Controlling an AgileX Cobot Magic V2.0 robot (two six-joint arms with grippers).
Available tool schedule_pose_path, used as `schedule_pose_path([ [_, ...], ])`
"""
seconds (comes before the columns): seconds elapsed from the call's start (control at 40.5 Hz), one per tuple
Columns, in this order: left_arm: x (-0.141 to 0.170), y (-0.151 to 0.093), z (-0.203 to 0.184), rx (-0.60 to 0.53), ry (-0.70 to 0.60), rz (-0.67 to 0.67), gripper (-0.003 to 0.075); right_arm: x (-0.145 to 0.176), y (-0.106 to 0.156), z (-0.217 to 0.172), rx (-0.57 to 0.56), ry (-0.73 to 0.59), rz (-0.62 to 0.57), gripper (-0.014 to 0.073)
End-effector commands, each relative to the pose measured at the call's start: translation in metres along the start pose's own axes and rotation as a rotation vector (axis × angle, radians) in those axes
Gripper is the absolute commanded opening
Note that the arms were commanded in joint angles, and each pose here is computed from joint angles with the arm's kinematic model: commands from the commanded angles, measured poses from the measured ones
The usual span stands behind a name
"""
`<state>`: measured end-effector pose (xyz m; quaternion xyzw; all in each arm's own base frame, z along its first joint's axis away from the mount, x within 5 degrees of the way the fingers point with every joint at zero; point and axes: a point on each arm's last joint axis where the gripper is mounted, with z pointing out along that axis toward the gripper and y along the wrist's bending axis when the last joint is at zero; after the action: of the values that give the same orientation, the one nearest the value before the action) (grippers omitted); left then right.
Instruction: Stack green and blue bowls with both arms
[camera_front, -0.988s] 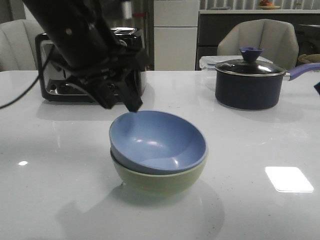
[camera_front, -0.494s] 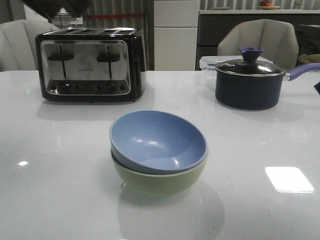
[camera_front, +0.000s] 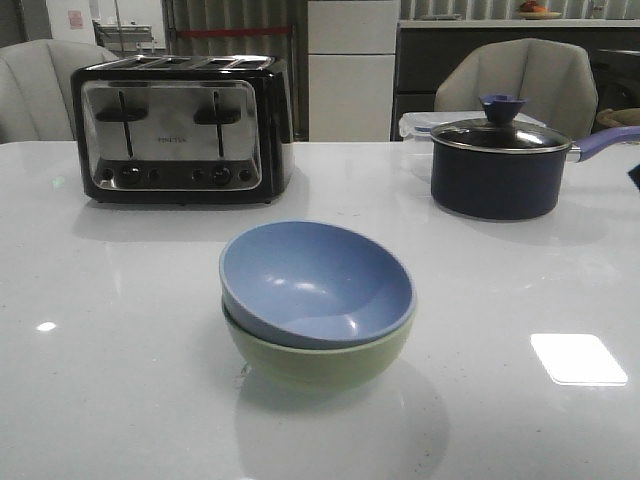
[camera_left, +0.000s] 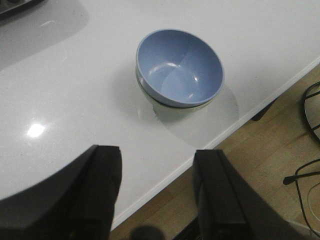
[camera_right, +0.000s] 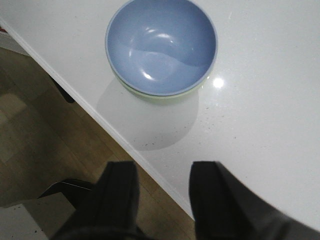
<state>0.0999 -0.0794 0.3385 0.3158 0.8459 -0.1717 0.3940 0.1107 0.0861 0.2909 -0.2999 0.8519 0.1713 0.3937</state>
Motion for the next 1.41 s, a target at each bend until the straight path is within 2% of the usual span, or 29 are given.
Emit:
schedule_pose_path([
  [0.0,0.005,-0.004,-0.013,-0.002,-0.111,0.003,0.0404,-0.014,-0.001,-0.006,0.015,-0.1,-0.016,0.0382],
  [0.222,0.029,-0.004,-0.011,-0.01,-0.097,0.007,0.0404,-0.012,-0.001,-0.006,0.02,-0.079,-0.026,0.0382],
  [0.519,0.035,0.005,-0.007,-0.111,-0.065,-0.033,0.0404,-0.008,-0.006,-0.006,0.07,-0.036,-0.023,0.0379],
  [0.642,0.035,0.005,-0.007,-0.111,-0.067,-0.033,0.0404,-0.008,-0.009,-0.007,0.105,-0.035,0.017,0.0325],
  [0.815,0.035,0.005,-0.007,-0.111,-0.067,-0.033,0.0398,-0.007,-0.011,-0.007,0.116,-0.028,0.01,0.0255],
  [0.865,0.035,0.005,-0.007,-0.111,-0.067,-0.033,0.038,-0.007,-0.011,-0.007,0.116,-0.025,0.01,0.0224],
  [1.013,0.035,0.005,-0.007,-0.111,-0.069,-0.033,0.0202,-0.006,-0.011,-0.007,0.116,-0.023,0.01,0.0074],
  [1.137,0.035,0.005,-0.007,-0.111,-0.069,-0.033,0.0089,-0.006,-0.011,-0.007,0.116,-0.023,0.01,0.0053],
  [1.384,0.035,0.005,-0.007,-0.109,-0.067,-0.035,0.0093,-0.006,-0.011,-0.007,0.115,-0.017,0.011,0.0053],
])
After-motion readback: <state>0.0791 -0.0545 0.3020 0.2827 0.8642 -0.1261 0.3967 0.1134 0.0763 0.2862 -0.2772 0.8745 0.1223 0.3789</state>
